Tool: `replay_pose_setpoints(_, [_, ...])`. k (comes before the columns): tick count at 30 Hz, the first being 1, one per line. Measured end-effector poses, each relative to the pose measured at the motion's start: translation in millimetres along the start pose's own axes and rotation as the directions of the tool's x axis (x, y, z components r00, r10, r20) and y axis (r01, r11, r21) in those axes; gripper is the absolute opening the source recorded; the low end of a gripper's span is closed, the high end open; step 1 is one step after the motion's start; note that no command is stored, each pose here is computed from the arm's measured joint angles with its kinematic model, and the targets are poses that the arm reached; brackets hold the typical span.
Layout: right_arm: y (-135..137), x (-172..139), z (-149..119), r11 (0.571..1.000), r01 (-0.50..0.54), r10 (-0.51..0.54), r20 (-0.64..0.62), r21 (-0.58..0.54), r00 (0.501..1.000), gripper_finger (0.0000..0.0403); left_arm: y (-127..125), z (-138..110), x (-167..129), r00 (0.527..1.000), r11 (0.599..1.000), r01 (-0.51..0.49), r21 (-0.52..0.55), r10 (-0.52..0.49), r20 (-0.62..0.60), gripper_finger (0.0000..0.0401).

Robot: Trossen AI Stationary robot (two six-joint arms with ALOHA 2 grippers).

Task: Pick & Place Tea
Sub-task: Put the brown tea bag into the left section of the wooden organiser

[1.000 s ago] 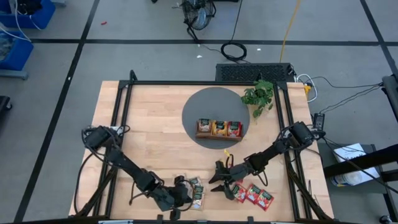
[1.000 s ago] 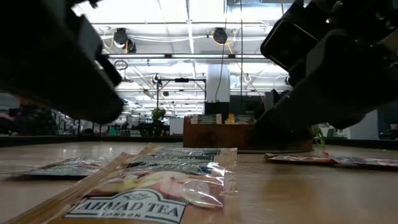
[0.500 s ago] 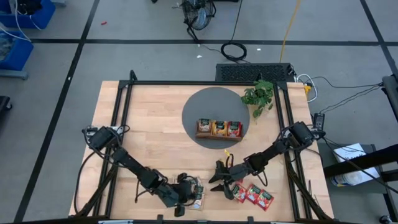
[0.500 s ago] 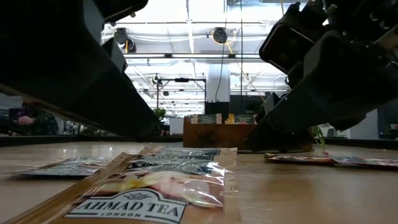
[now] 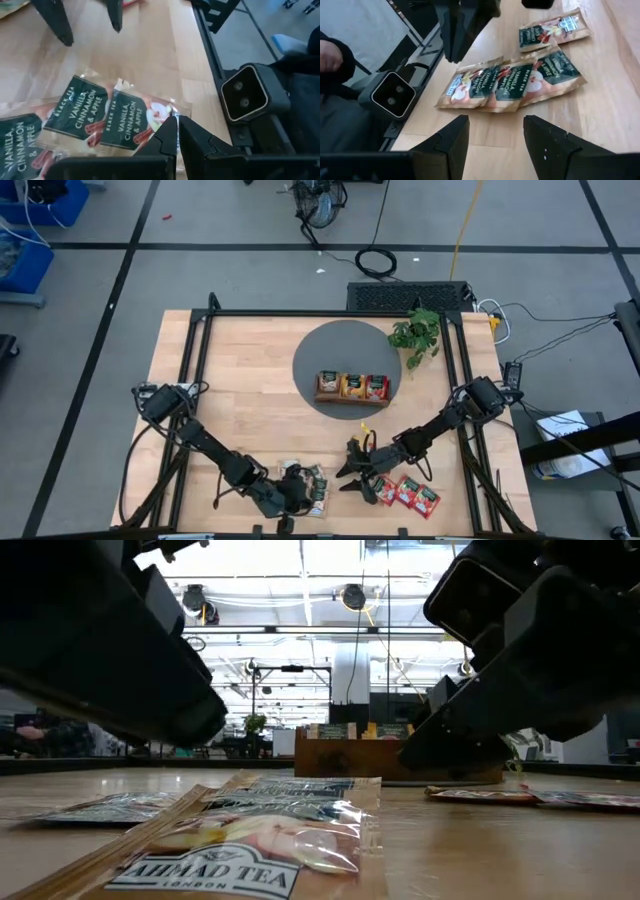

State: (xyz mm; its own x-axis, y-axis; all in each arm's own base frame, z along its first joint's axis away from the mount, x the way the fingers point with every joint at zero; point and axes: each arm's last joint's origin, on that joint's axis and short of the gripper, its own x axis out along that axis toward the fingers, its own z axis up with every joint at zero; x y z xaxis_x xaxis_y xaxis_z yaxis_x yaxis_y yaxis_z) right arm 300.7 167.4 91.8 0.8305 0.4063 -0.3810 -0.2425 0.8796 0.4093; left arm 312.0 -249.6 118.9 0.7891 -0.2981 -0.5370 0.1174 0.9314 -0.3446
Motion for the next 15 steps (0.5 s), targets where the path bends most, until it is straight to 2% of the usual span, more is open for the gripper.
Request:
replay_pose_setpoints(8, [-1, 1, -1, 0.999, 0.014, -0.015, -0.032, -0.046, 0.999, 0.0173, 22, -10, 22, 0.999, 0.999, 0.0, -0.046, -0.002, -0.045, 0.0007])
replay_pose_setpoints(12, [-7, 1, -6, 0.998, 0.058, -0.058, -0.09, -0.005, 0.994, 0.0173, 26, -10, 24, 0.999, 0.999, -0.007, -0.051, 0.005, -0.044, 0.0009])
replay_pose_setpoints(15, [-12, 3, -8, 0.997, 0.075, -0.073, -0.089, 0.02, 0.993, 0.0172, 28, -8, 25, 0.999, 0.999, -0.014, -0.046, 0.013, -0.04, 0.0018])
